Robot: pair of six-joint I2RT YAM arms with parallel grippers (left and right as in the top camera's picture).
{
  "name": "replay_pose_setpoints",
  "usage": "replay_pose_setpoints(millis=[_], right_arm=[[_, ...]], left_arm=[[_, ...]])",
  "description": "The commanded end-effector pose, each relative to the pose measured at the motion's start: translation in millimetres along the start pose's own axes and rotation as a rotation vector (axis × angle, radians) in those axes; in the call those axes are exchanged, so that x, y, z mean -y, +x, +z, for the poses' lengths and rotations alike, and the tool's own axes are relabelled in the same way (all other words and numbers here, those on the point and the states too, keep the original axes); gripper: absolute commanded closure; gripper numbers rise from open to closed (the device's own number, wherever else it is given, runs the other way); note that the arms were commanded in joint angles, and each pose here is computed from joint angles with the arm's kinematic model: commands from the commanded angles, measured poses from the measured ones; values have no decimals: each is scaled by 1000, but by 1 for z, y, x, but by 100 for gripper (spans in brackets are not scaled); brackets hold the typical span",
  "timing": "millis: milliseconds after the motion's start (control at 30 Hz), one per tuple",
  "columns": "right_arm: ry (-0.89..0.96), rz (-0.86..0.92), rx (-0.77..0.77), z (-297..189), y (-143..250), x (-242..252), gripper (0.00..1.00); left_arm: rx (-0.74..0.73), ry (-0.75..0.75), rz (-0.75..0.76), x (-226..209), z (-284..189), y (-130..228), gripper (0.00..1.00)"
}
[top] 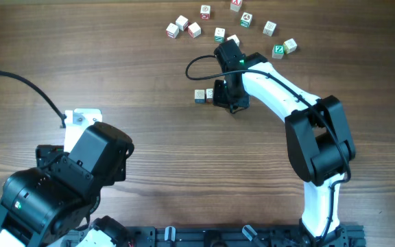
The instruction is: Form a horizontal line
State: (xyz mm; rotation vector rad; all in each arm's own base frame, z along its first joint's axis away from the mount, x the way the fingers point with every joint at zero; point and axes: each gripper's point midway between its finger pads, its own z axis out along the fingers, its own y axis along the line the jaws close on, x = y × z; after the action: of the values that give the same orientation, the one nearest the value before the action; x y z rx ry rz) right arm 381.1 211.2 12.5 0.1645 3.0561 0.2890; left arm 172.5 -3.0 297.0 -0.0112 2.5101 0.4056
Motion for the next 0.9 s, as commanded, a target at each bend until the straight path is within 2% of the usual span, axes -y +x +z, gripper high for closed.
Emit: replay_pose_setpoints(millis=[0, 867], right_arm=[[-12, 11, -37, 10, 7, 0, 95], [-17, 7, -31, 10, 5, -1, 95]], left_arm=[[5, -6, -26, -2, -1, 0, 0], [5, -6, -26, -2, -1, 0, 0]])
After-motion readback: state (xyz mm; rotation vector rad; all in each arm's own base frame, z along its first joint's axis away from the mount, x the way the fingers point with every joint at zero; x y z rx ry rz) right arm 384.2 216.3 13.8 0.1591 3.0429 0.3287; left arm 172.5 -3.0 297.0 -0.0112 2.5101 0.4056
